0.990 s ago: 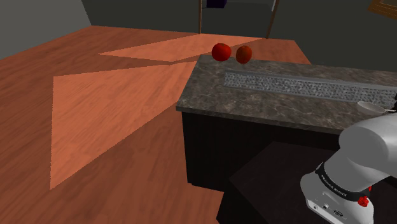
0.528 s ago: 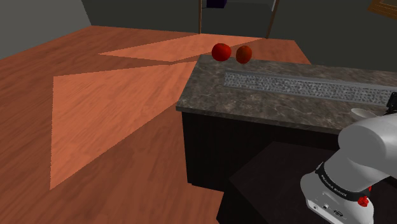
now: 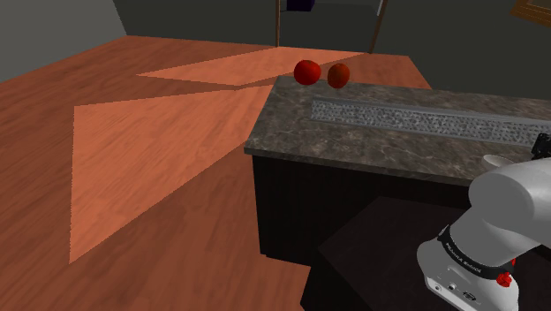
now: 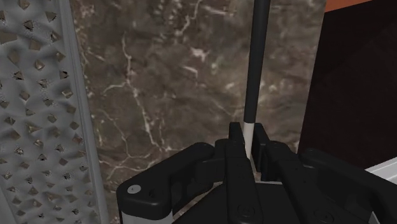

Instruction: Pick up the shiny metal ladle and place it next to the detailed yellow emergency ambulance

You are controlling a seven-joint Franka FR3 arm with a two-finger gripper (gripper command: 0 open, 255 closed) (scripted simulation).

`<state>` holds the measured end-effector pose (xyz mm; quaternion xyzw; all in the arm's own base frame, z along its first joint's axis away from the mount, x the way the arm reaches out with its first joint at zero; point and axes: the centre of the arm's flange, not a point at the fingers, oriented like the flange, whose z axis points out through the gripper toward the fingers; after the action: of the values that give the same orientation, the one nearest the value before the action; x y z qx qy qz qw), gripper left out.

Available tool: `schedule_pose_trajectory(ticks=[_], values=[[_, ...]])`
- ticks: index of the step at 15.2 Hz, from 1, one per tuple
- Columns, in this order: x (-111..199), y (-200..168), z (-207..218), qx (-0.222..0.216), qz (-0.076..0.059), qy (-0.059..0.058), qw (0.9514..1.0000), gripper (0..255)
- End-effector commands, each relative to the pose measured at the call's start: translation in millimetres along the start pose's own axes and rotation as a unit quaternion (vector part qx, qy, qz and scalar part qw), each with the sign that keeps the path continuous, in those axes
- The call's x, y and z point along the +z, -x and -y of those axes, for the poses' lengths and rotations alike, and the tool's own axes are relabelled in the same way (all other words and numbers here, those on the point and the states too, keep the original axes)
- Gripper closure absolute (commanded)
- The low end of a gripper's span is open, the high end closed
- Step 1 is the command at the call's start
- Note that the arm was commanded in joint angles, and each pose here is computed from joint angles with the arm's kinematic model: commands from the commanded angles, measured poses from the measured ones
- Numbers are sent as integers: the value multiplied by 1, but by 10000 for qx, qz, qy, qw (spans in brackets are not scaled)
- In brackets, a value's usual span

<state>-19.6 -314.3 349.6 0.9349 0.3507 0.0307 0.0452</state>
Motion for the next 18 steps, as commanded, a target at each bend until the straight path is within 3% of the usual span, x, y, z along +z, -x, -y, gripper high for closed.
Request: schedule_pose_trajectory(ticks=[1,2,7,11,18], values=[[0,0,0,0,0,0,10000,255],[0,0,0,0,0,0,10000,0],[0,0,0,0,0,0,10000,0],[-50,0,0,0,0,0,10000,0],[-50,0,0,0,0,0,10000,0]])
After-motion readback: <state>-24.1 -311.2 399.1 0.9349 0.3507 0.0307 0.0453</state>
